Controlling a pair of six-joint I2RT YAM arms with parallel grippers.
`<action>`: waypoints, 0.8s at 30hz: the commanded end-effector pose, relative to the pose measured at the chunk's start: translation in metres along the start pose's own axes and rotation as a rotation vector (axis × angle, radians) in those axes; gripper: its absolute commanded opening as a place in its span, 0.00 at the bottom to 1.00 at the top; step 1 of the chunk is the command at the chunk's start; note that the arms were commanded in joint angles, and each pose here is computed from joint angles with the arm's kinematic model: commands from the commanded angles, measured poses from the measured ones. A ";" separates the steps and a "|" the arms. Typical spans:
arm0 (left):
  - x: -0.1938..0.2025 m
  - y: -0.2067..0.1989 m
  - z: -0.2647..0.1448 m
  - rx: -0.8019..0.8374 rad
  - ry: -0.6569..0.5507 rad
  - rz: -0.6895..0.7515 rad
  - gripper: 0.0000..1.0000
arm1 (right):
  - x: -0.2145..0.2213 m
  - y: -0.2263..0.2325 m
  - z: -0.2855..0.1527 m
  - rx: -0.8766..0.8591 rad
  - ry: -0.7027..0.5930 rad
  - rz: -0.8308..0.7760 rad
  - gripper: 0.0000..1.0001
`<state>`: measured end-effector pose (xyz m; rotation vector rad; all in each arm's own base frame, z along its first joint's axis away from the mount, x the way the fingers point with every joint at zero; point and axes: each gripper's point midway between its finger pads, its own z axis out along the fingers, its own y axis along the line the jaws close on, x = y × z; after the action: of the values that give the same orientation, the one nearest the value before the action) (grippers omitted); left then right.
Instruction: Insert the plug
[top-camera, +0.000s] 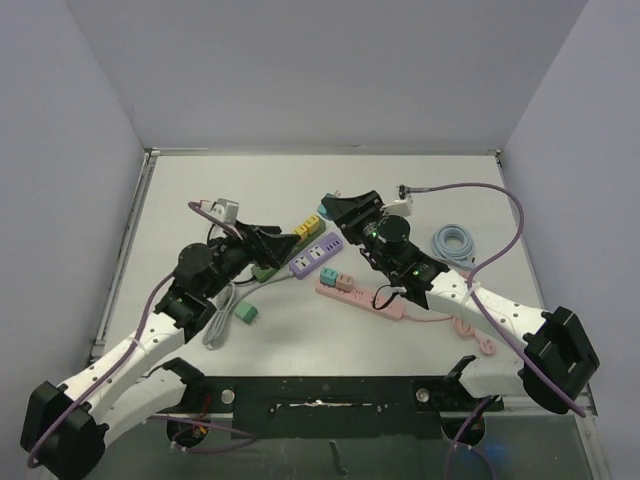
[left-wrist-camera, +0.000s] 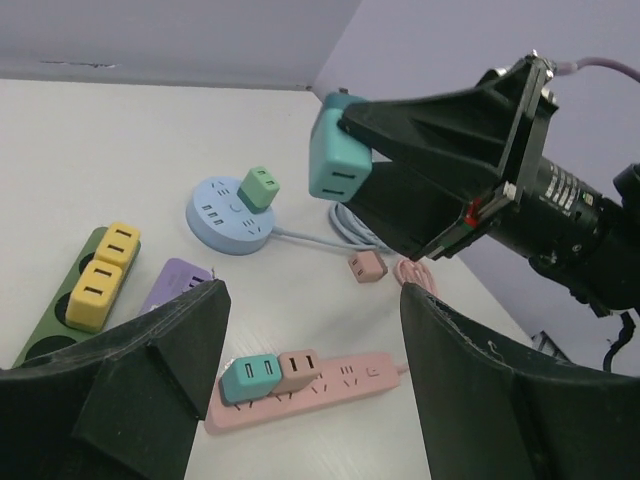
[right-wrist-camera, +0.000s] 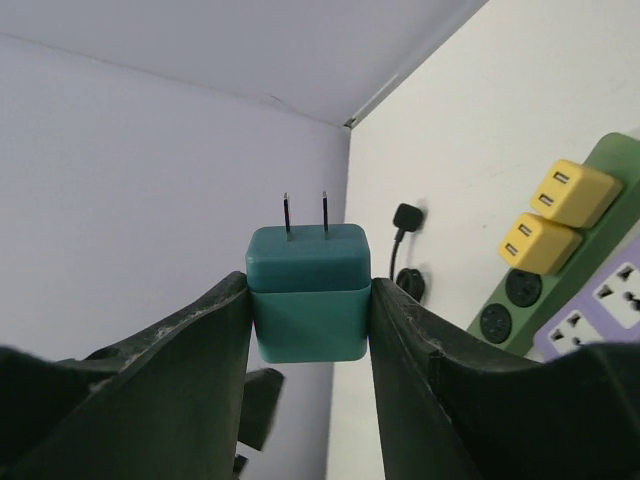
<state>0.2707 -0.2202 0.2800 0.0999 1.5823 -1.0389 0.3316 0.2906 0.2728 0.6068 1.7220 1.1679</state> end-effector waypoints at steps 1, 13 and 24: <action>-0.027 -0.031 0.020 0.038 -0.168 0.134 0.68 | -0.025 0.043 -0.006 -0.144 -0.086 0.275 0.44; -0.020 -0.041 0.055 0.028 -0.308 0.284 0.58 | -0.019 0.048 -0.014 -0.175 -0.029 0.447 0.47; -0.024 -0.040 0.075 -0.020 -0.380 0.382 0.52 | -0.011 0.046 -0.015 -0.177 0.004 0.465 0.47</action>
<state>0.3034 -0.2890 0.2691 0.2523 1.3512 -0.7197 0.3255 0.2970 0.2869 0.9424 1.6044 1.5121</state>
